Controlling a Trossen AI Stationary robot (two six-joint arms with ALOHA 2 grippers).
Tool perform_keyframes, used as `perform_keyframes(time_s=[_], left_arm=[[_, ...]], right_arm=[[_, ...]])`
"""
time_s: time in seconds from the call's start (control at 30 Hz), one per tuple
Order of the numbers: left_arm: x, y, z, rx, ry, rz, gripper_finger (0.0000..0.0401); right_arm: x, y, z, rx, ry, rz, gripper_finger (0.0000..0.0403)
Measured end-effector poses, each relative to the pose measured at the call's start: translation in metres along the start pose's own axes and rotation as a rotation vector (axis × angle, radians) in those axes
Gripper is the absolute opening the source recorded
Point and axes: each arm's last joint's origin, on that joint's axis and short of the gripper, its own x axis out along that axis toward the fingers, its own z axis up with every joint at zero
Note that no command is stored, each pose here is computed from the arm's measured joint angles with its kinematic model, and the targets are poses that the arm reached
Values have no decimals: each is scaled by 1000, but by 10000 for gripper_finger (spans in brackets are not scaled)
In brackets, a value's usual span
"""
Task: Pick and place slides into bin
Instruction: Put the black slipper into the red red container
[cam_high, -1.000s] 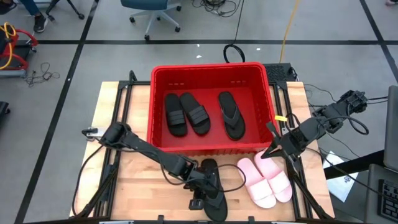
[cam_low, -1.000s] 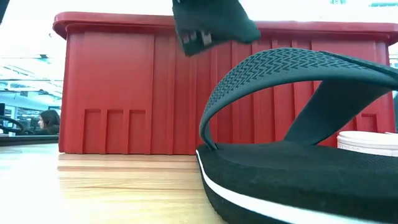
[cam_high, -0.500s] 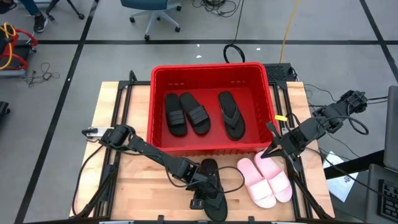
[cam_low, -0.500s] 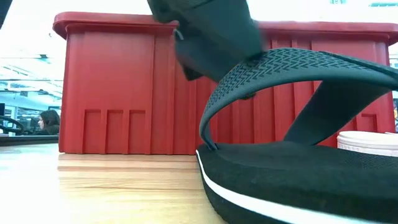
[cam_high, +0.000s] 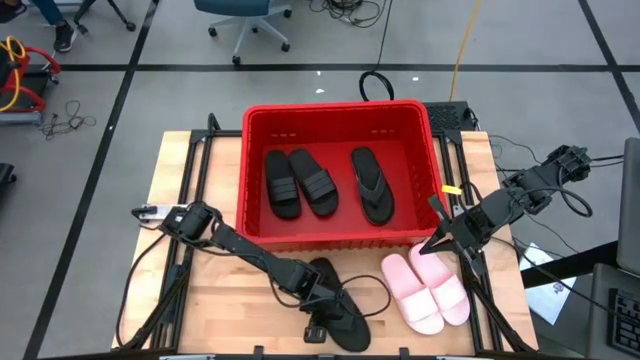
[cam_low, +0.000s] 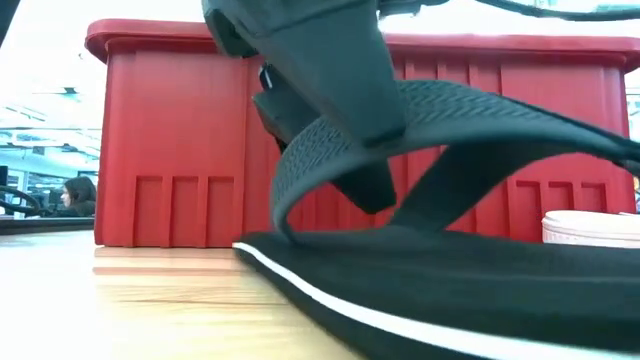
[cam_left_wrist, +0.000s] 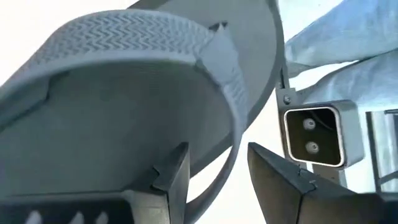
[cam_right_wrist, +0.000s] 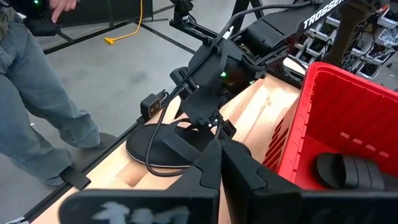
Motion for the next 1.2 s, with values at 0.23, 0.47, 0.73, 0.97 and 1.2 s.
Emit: perform_keyframes(time_s=[0.23,0.47,0.73,0.97,1.2], left_arm=[[1,-5,0,4,-14,-3,157],[2,-9,-2,16,-11,-8,124],[3,-11,-3,-20,-10,-12,9],[-15,-21,4,-35,-54,-83,4],[-67,-44,17,-22,-128,-191,2]], right_arm=[[0,0,0,0,0,0,1],[0,0,0,1,-1,0,1],[0,0,0,30,-1,0,1],[0,0,0,30,-1,-1,1],[0,0,0,30,-1,-1,1]])
